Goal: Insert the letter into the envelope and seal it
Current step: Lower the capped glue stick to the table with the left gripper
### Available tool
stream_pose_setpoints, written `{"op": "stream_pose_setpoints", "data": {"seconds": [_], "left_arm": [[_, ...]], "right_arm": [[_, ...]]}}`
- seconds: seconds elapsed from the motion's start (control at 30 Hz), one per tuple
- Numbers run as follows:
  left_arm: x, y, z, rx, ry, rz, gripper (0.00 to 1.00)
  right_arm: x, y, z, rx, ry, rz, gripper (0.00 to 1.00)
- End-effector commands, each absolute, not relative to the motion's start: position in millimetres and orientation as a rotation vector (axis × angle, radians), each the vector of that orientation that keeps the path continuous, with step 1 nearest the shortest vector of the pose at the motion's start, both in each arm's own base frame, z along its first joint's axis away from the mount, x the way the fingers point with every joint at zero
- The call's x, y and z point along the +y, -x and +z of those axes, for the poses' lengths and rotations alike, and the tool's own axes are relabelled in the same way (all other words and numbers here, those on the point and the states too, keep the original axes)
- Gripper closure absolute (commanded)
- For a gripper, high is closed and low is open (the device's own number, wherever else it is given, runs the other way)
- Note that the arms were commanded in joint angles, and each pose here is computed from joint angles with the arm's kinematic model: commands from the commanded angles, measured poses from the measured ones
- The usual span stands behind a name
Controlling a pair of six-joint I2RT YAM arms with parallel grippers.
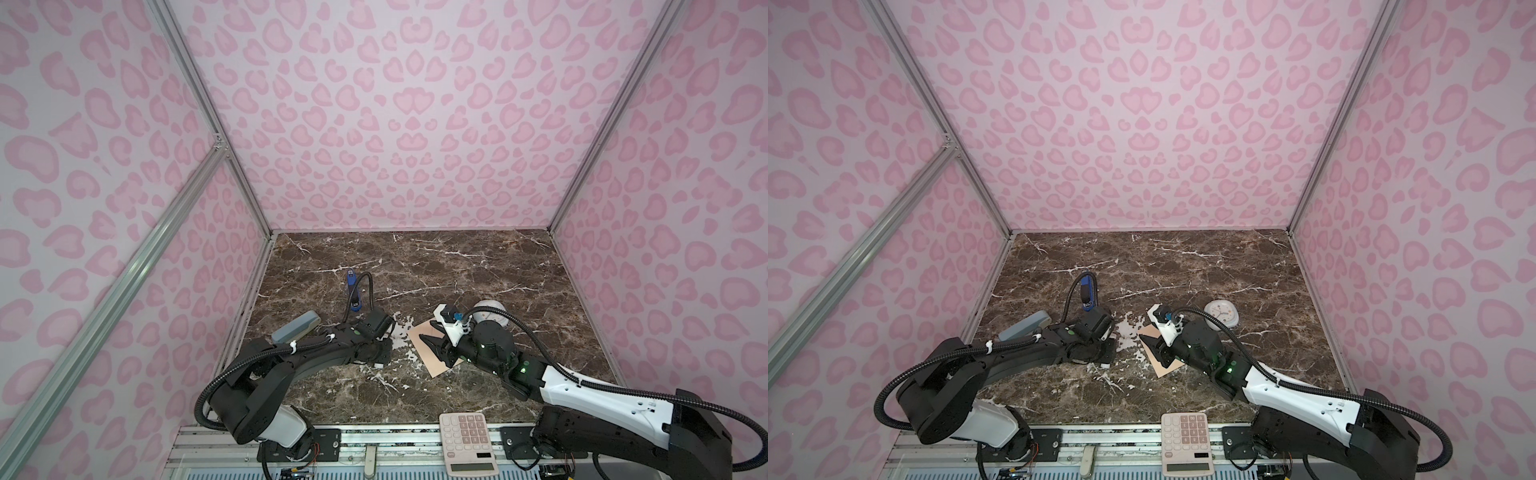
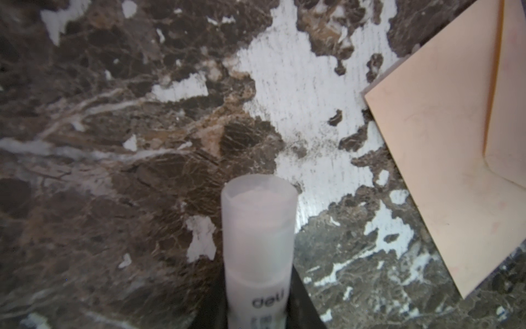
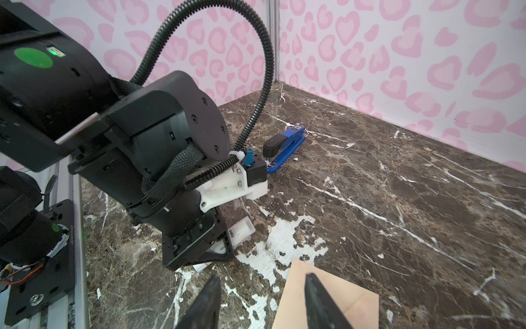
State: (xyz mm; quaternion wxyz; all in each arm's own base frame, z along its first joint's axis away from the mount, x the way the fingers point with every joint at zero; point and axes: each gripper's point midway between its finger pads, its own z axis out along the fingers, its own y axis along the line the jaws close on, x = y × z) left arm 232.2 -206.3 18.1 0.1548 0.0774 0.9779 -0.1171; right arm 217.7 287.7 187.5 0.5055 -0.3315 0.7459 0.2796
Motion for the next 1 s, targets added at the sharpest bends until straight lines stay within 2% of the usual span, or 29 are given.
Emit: {"op": "stream_pose_setpoints", "data": {"seconds": [0.0, 0.17, 0.47, 0.53, 0.97], "left_arm": [[-198.1, -224.7, 11.3, 2.842, -0.199, -0.304, 0.73], [-198.0, -223.5, 10.0, 2.849, -0.206, -0.304, 0.65], [-197.7, -221.9, 8.3, 2.857, -0.214, -0.306, 0.65], [-197.2, -222.0, 9.1, 2.855, -0.211, -0.304, 0.59], [-195.1, -223.4, 14.0, 2.848, -0.205, -0.287, 0.47]], "right_arm": [[289.7, -219.6, 193.9, 1.779, 0.783, 0.68, 0.5], [289.8, -219.5, 194.7, 1.777, 0.781, 0.681, 0.51], [289.7, -220.0, 193.6, 1.781, 0.776, 0.679, 0.5], [289.7, -219.7, 194.0, 1.78, 0.776, 0.679, 0.51], [292.0, -219.1, 194.4, 1.778, 0.778, 0.687, 0.51]]}}
